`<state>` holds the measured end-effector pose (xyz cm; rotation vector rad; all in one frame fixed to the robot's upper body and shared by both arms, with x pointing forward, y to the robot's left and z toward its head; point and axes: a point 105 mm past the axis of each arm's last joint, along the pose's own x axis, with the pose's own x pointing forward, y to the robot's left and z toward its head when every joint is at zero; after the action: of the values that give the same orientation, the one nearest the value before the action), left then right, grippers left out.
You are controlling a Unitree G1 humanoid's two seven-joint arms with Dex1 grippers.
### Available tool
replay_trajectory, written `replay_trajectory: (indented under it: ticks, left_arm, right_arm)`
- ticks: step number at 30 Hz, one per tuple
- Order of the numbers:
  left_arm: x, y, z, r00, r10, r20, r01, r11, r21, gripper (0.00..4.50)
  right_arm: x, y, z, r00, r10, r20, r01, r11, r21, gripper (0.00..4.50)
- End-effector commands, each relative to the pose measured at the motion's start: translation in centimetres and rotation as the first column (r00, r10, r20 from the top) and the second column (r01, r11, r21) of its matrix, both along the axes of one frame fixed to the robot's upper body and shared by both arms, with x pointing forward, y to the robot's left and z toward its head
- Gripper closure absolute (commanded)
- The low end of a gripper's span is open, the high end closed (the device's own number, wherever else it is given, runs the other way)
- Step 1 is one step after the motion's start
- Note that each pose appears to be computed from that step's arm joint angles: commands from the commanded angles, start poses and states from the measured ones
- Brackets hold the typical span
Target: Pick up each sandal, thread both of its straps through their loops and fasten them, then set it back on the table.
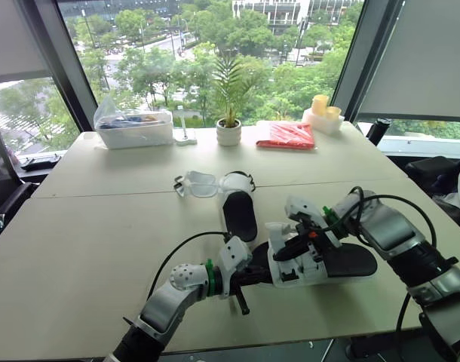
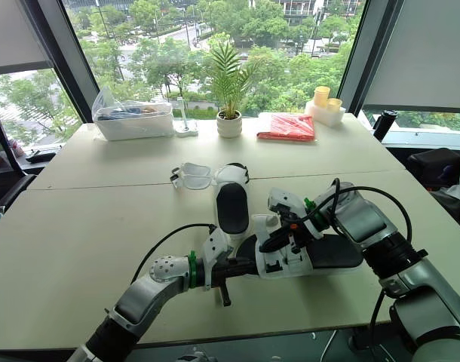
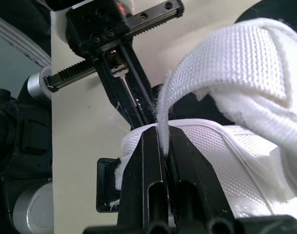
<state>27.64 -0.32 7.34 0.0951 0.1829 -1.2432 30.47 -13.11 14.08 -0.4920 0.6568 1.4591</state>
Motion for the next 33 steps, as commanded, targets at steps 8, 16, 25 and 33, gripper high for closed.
replay_trajectory:
  ticks: [8,16,25,33]
  left_arm:
    - [0.2,0.6,-1.1,0.999,0.023,-0.037,-0.022,0.999,0.031,4.5]
    - [0.2,0.6,-1.1,0.999,0.023,-0.037,-0.022,0.999,0.029,4.5]
    - [0.2,0.6,-1.1,0.999,0.022,-0.037,-0.021,0.999,0.029,4.5]
    - [0.1,0.6,-1.2,0.999,0.022,-0.041,-0.02,0.999,0.028,4.5]
  right_arm:
    - [-0.4,0.3,1.1,0.998,0.022,0.061,-0.024,0.999,0.028,4.42]
    - [-1.8,-0.6,-0.9,0.998,0.047,0.034,-0.046,0.998,-0.05,4.42]
    - [-2.8,-1.3,0.2,0.997,0.048,0.055,-0.045,0.997,-0.059,3.55]
    - [-5.8,-2.5,5.3,0.997,-0.02,0.073,0.022,0.999,-0.031,0.03]
